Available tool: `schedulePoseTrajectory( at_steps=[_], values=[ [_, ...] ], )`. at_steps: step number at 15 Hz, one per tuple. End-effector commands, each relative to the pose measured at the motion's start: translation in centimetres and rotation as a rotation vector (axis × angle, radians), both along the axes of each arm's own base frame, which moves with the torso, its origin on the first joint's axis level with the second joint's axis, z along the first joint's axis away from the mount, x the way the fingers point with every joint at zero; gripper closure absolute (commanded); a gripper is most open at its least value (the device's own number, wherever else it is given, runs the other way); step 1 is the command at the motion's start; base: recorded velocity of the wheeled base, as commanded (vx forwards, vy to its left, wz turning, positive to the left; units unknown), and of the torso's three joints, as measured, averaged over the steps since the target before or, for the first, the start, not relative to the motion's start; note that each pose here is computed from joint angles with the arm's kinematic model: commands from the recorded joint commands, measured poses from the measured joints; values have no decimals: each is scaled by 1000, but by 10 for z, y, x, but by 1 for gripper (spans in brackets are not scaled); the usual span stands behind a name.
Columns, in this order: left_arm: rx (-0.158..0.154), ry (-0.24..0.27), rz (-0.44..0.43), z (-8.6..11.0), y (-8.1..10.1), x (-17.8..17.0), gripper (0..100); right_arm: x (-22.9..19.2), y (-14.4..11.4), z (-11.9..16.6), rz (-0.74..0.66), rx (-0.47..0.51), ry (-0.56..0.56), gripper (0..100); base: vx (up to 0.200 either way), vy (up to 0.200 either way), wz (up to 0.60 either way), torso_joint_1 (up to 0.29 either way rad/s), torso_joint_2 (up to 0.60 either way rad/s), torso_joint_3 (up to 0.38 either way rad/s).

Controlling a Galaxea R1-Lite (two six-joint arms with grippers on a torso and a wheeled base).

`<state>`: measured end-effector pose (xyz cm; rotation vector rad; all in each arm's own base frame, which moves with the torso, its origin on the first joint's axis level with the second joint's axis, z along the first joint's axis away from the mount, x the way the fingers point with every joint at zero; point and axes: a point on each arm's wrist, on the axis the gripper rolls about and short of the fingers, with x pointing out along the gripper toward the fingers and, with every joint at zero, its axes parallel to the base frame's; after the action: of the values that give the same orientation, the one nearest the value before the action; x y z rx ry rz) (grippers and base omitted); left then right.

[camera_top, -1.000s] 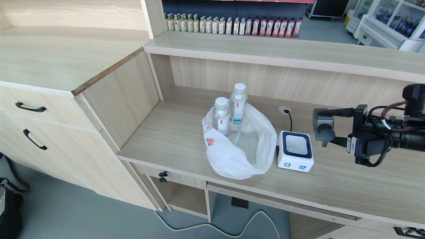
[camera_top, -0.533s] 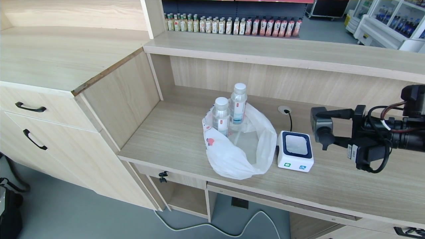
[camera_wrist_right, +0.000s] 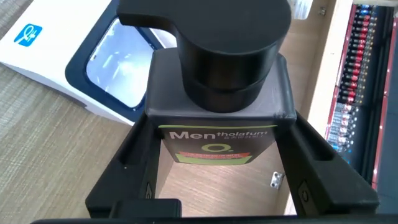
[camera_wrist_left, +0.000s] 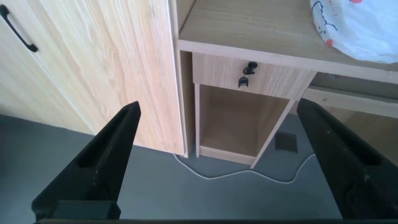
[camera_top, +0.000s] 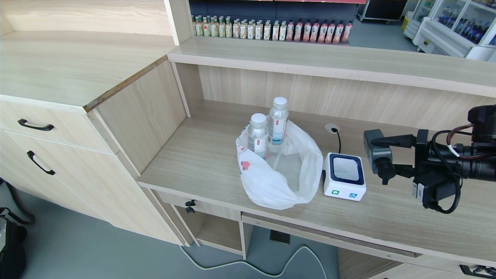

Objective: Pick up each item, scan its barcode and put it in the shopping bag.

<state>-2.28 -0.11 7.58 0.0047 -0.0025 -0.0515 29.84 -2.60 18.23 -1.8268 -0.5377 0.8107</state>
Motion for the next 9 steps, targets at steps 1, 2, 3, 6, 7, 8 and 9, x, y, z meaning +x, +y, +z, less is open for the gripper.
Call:
schedulePoseTrajectory(
  at_steps=[1, 2, 3, 6, 7, 8, 9],
  values=[
    [0, -1, -1, 0, 0, 0, 0, 1, 0, -3, 6, -5, 9, 100, 0, 0, 0, 0, 0, 0],
    [0, -1, 1, 0, 0, 0, 0, 1, 0, -4, 9, -1, 26, 100, 0, 0, 0, 0, 0, 0],
    [0, -1, 1, 0, 0, 0, 0, 1, 0, -4, 9, -1, 29, 100, 0, 0, 0, 0, 0, 0],
    [0, -1, -1, 0, 0, 0, 0, 2, 0, -1, 8, 3, 24, 100, 0, 0, 0, 0, 0, 0],
    [0, -1, -1, 0, 0, 0, 0, 2, -1, 3, 4, 5, 14, 100, 0, 0, 0, 0, 0, 0],
    [0, -1, 1, 0, 0, 0, 0, 1, -2, 6, -6, 22, 23, 100, 0, 0, 0, 0, 0, 0],
    [0, -1, 1, 0, 0, 0, 0, -3, -1, 10, -19, 51, 40, 100, 0, 0, 0, 0, 0, 0]
  ],
)
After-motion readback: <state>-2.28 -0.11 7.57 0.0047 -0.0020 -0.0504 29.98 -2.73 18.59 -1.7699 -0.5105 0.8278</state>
